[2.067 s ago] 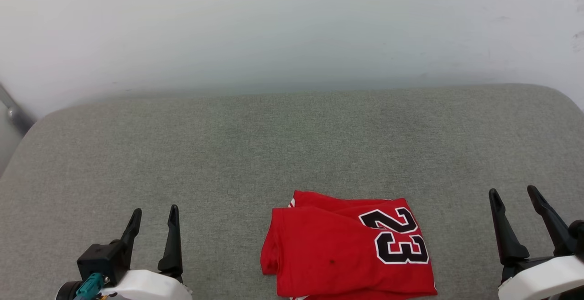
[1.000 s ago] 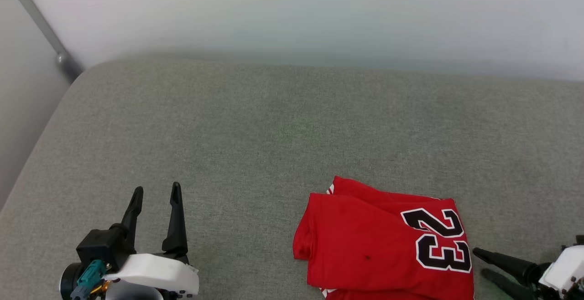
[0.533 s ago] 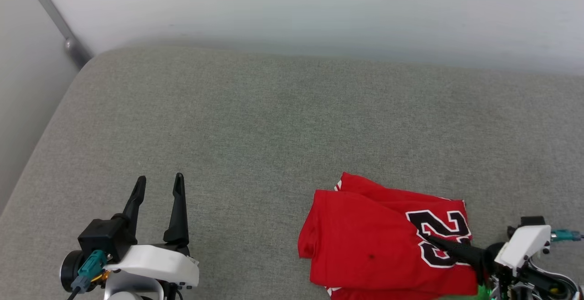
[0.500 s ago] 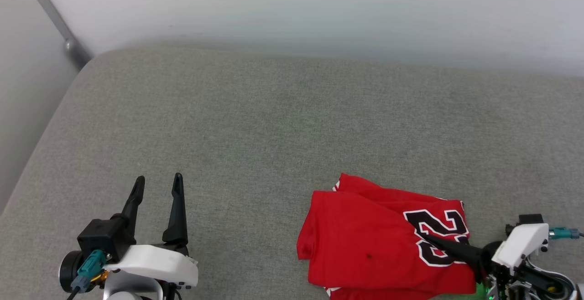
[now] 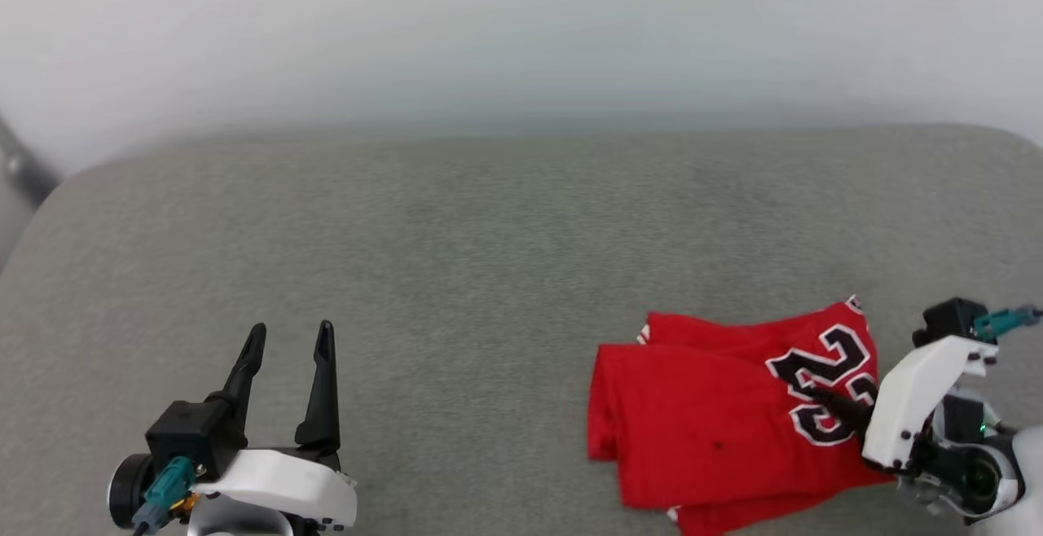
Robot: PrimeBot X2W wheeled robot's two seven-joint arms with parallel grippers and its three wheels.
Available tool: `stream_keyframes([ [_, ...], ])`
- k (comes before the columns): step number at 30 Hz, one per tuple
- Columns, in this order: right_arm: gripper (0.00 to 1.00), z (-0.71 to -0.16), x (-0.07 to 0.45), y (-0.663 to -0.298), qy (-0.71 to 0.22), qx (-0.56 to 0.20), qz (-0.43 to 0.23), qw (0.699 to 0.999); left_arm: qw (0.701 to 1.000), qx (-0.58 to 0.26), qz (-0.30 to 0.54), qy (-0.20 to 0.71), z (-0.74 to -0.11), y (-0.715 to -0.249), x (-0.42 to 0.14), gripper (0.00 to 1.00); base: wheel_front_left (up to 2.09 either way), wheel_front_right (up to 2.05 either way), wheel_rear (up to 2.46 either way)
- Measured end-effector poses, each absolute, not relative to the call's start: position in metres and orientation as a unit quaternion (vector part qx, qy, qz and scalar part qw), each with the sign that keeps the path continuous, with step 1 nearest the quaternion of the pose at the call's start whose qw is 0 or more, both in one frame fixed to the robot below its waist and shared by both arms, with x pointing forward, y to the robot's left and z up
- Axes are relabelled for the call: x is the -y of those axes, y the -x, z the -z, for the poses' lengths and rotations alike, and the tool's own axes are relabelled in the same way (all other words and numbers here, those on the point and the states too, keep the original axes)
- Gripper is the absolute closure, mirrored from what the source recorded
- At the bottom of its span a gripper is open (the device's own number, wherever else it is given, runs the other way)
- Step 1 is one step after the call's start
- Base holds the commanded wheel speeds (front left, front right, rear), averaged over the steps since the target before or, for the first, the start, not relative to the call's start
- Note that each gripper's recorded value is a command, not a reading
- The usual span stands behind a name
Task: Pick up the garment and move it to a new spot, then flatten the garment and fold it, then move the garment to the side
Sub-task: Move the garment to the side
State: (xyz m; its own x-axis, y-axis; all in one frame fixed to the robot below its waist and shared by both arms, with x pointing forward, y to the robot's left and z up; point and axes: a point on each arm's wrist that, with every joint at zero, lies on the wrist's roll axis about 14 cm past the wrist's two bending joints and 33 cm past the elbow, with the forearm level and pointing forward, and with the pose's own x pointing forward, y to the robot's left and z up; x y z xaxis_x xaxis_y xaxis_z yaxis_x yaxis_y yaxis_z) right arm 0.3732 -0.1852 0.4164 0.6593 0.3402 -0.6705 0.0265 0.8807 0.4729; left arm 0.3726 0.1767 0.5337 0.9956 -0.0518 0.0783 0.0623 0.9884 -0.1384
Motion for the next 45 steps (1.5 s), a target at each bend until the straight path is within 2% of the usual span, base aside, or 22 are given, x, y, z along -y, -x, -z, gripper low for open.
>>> stream_keyframes([
  [4,1.0,-0.428,0.231,-0.373,-0.157,-0.382,-0.039,0.91,0.993,0.045,0.076,0.072,-0.54,-0.386,-0.145,0.0,0.0,0.0,0.0],
  [10,1.0,-0.445,0.287,-0.382,-0.105,-0.355,0.03,0.928,0.981,0.076,0.165,0.062,-0.561,-0.424,-0.09,0.0,0.0,0.0,0.0],
  [19,1.0,-0.43,0.389,-0.398,-0.079,-0.347,0.17,0.919,0.95,0.063,0.304,0.03,-0.541,-0.491,-0.014,0.0,0.0,0.0,0.0],
  [25,1.0,-0.428,0.449,-0.407,-0.03,-0.329,0.247,0.911,0.938,0.041,0.342,0.048,-0.508,-0.522,0.015,0.0,0.0,0.0,0.0],
  [30,1.0,-0.423,0.475,-0.421,0.0,-0.303,0.283,0.91,0.93,0.02,0.361,0.068,-0.477,-0.536,0.031,0.0,0.0,0.0,0.0],
  [31,0.8,-0.419,0.479,-0.421,0.006,-0.306,0.288,0.907,0.929,0.015,0.363,0.07,-0.471,-0.538,0.033,0.0,0.0,0.0,0.0],
  [32,0.0,-0.41,0.489,-0.422,0.031,-0.3,0.302,0.904,0.928,0.003,0.363,0.076,-0.454,-0.542,0.035,0.0,0.0,0.0,0.0],
  [38,0.0,-0.411,0.495,-0.426,0.061,-0.275,0.31,0.908,0.934,0.006,0.349,0.08,-0.453,-0.545,0.029,0.0,0.0,0.0,0.0],
  [45,0.0,-0.465,0.511,-0.418,0.114,-0.215,0.312,0.918,0.942,0.009,0.321,0.099,-0.469,-0.529,0.019,0.0,0.0,0.0,0.0],
])
